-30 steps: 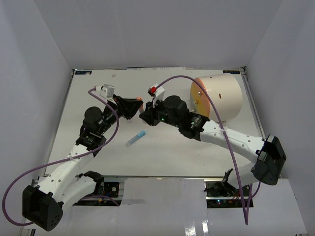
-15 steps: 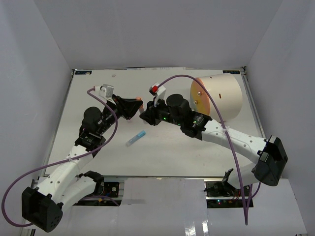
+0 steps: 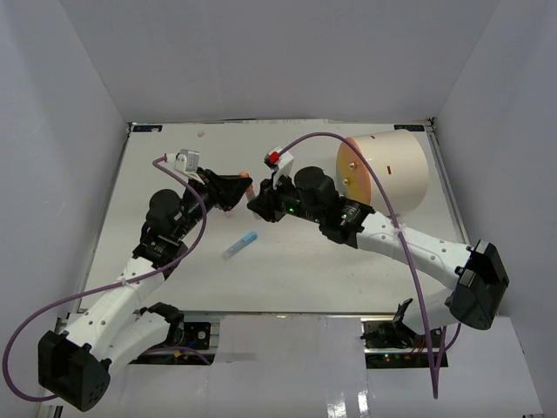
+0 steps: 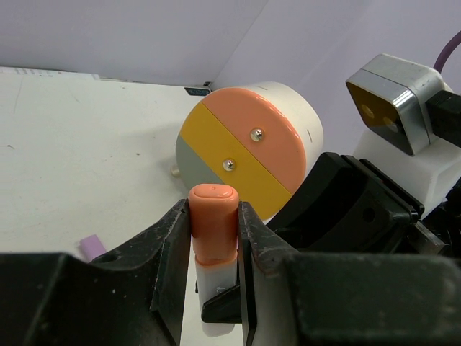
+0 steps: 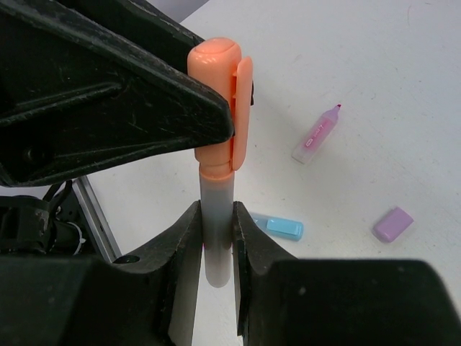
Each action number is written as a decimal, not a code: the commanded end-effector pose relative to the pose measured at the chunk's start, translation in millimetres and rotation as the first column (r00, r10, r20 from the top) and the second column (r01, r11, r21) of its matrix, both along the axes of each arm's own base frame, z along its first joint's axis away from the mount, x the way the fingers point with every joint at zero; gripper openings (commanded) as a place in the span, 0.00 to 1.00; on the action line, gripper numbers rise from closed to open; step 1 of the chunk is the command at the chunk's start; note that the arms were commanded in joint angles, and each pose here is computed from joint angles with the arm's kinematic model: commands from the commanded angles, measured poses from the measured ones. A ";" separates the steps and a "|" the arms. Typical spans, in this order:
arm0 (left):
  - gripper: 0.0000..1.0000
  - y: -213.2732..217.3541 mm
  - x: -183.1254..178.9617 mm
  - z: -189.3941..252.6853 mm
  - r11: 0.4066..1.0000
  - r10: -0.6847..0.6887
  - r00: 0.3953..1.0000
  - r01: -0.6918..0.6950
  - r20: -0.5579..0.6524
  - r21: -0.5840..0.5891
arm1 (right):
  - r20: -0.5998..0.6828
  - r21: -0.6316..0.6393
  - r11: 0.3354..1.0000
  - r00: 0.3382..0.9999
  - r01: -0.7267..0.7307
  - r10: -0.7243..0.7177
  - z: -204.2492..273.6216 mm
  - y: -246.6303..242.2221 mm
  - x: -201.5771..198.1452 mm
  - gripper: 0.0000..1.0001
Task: Sort the stationery into containers
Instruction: Close the pen cap on the pen.
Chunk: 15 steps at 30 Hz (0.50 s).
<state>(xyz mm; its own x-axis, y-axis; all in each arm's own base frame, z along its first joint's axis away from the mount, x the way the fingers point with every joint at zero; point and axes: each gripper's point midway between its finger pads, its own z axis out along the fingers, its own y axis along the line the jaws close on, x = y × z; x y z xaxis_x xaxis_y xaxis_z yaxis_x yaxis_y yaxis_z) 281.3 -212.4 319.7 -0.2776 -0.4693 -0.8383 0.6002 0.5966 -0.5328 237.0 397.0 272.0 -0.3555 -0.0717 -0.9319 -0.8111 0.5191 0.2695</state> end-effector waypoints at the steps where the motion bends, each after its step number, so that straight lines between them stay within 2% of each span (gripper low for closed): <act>1: 0.17 -2.6 -7.3 -48.6 0.993 -0.021 0.993 0.034 -0.114 0.114 | 0.170 0.249 0.963 0.975 0.099 -0.144 98.0 -4.8 35.0 0.08; 8: 0.17 1.6 2.9 -50.5 0.986 0.025 0.994 -0.007 -0.103 0.168 | 0.165 0.213 0.972 0.977 0.101 -0.137 90.4 3.3 41.8 0.08; 15: 0.17 2.1 6.9 -56.9 0.986 0.044 0.989 -0.021 -0.139 0.162 | 0.162 0.210 0.969 0.972 0.132 -0.168 87.1 6.4 51.1 0.08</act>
